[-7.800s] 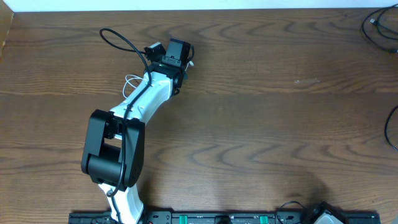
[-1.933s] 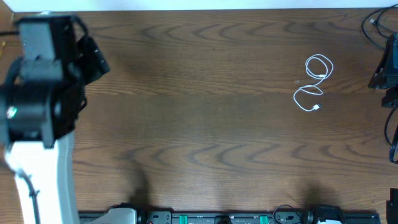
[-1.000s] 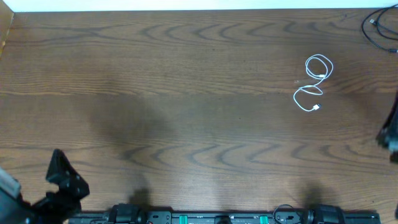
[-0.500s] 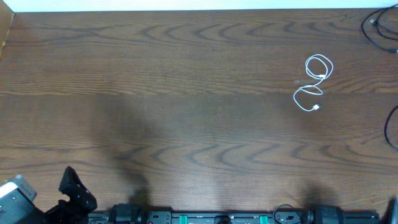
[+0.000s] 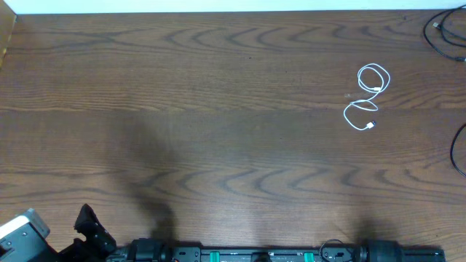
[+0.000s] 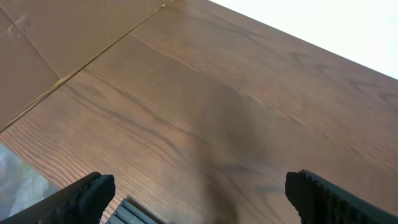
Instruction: Untangle cables
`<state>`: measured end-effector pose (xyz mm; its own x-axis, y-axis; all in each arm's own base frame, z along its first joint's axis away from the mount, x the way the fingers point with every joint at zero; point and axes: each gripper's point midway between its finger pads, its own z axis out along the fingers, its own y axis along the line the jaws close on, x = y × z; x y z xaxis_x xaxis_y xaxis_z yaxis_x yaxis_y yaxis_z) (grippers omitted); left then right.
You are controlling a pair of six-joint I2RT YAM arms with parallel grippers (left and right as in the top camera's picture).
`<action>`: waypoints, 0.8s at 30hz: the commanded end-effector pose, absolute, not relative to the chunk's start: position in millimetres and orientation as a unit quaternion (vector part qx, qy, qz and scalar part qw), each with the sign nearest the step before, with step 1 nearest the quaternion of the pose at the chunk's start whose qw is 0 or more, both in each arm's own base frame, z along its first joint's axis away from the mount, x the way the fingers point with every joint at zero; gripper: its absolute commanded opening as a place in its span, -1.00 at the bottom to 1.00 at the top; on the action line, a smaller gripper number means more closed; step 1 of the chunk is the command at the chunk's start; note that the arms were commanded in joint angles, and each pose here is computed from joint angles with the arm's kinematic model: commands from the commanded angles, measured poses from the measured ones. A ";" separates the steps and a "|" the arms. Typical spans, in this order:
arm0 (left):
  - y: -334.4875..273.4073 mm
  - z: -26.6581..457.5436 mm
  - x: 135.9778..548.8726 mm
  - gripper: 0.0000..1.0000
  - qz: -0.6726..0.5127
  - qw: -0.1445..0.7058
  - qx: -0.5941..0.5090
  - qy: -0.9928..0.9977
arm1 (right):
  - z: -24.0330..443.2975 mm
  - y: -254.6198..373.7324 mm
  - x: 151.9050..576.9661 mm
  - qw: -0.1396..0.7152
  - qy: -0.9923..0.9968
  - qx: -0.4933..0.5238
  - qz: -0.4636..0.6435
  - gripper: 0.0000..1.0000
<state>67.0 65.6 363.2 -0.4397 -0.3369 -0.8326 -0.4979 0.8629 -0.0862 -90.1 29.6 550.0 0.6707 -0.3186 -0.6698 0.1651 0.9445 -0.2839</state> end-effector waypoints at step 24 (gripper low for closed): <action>67.9 362.2 -25.3 0.89 0.042 0.610 -0.263 0.746 | 561.2 -8.1 -259.4 0.963 0.211 -0.036 -0.160 0.98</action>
